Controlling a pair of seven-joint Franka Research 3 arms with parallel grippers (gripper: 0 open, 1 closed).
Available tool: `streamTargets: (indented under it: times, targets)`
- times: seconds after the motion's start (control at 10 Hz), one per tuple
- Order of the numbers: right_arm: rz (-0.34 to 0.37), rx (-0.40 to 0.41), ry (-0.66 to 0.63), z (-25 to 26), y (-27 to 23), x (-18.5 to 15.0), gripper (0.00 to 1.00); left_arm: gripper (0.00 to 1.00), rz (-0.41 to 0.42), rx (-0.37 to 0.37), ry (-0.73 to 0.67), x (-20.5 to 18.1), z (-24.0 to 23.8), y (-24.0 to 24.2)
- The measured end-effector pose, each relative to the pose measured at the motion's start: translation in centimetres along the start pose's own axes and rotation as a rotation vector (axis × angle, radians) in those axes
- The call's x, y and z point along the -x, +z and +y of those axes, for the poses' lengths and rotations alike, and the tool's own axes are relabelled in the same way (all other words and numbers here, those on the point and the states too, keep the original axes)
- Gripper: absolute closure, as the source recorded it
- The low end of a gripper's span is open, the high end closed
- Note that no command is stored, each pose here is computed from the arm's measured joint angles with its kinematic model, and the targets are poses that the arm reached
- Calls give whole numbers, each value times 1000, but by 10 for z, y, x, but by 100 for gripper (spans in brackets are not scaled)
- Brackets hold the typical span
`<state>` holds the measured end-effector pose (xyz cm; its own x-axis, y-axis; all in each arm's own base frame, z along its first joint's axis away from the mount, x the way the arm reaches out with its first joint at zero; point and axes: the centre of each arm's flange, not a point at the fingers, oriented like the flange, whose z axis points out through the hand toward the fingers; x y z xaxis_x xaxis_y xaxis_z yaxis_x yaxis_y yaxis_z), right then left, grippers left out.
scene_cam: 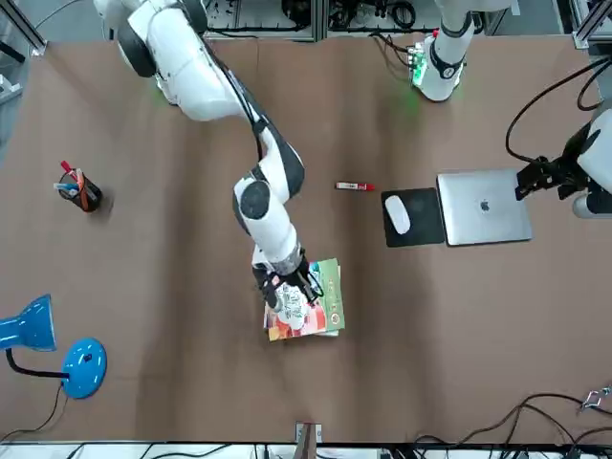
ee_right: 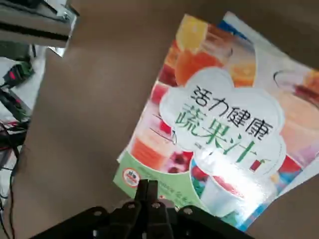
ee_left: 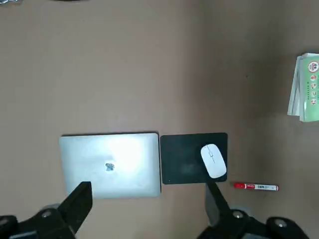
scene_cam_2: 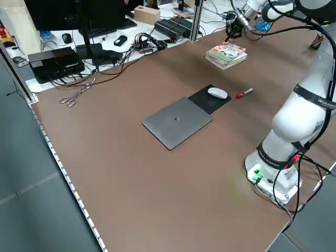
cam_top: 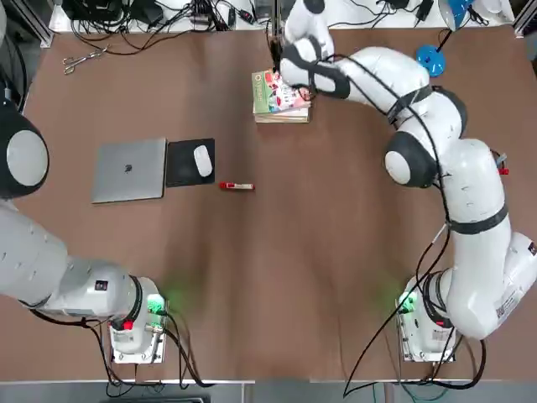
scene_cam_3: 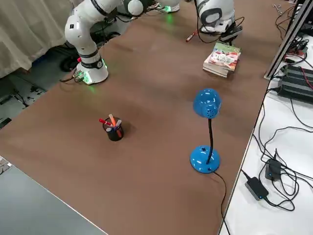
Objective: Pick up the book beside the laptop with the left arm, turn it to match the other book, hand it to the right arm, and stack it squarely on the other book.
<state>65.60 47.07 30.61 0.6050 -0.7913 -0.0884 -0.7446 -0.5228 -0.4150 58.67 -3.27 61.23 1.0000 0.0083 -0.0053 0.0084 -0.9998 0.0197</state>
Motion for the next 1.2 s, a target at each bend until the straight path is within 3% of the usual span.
streamTargets:
  times: [0.6,1.2]
  targets:
    - [49,-20,-151,-3,-18,-86,100,0,0,1,6,0,4,0]
    - [69,-3,-371,5,-14,-118,100,0,0,1,6,0,5,0]
